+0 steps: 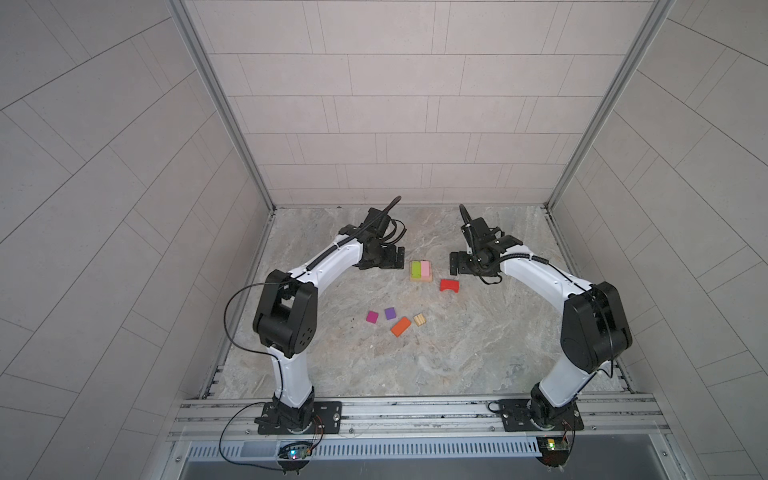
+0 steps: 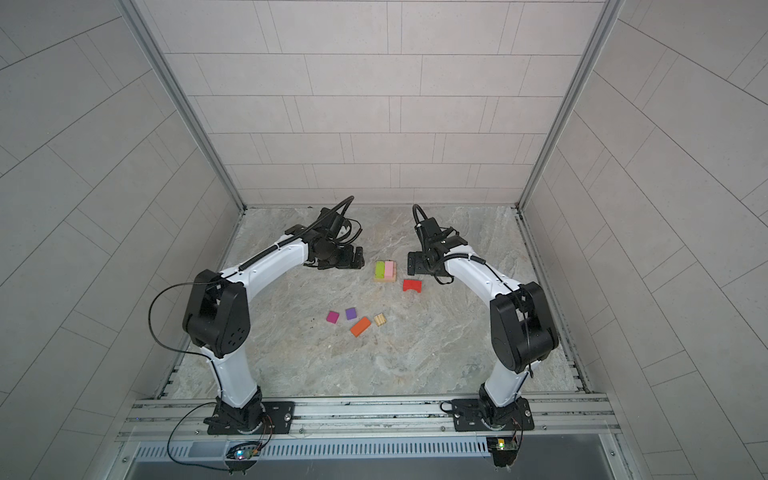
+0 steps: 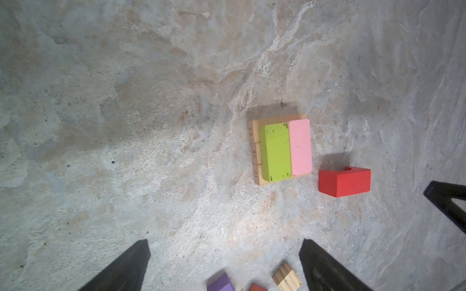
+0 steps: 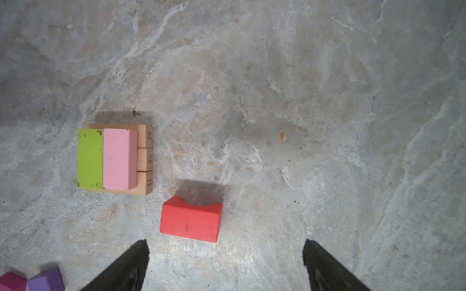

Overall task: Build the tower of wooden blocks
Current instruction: 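Raise both grippers off the stack while the left arm draws back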

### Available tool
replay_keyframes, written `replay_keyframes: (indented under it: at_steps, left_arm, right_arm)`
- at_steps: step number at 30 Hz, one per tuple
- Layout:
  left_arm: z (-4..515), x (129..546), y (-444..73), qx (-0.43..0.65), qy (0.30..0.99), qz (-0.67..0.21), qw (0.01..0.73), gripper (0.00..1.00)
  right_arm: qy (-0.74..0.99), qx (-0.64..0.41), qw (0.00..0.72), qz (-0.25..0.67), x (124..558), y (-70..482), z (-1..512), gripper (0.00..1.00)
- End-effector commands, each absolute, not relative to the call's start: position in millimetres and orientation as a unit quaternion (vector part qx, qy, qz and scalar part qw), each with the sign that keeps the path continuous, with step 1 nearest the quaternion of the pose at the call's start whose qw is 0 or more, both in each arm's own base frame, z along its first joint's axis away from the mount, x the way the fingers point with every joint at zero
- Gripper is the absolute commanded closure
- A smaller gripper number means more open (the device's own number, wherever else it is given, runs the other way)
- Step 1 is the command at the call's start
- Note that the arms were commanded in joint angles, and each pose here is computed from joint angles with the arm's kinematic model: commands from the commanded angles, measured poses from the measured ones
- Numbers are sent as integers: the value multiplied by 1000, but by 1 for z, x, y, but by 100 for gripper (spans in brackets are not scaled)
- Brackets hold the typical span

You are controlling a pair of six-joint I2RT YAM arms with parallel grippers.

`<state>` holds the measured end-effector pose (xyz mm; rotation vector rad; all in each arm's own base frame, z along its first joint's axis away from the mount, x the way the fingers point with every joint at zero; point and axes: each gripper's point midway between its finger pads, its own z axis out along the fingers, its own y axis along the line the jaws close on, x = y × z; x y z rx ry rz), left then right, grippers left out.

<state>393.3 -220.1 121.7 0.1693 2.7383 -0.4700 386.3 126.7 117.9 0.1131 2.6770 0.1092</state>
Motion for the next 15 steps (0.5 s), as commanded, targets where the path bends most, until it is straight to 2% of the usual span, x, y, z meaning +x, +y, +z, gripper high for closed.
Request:
replay_keyframes:
  at_steps: [1, 7, 15]
  left_arm:
    - [135, 374, -216, 59, 968, -179, 167, 0]
    - [155, 353, -212, 67, 963, -206, 162, 0]
    - [190, 329, -199, 95, 951, -225, 191, 0]
  right_arm:
    - [971, 54, 230, 22, 376, 122, 122, 3]
    - [974, 47, 222, 6, 369, 127, 116, 3]
    - [975, 44, 216, 3, 369, 141, 106, 6]
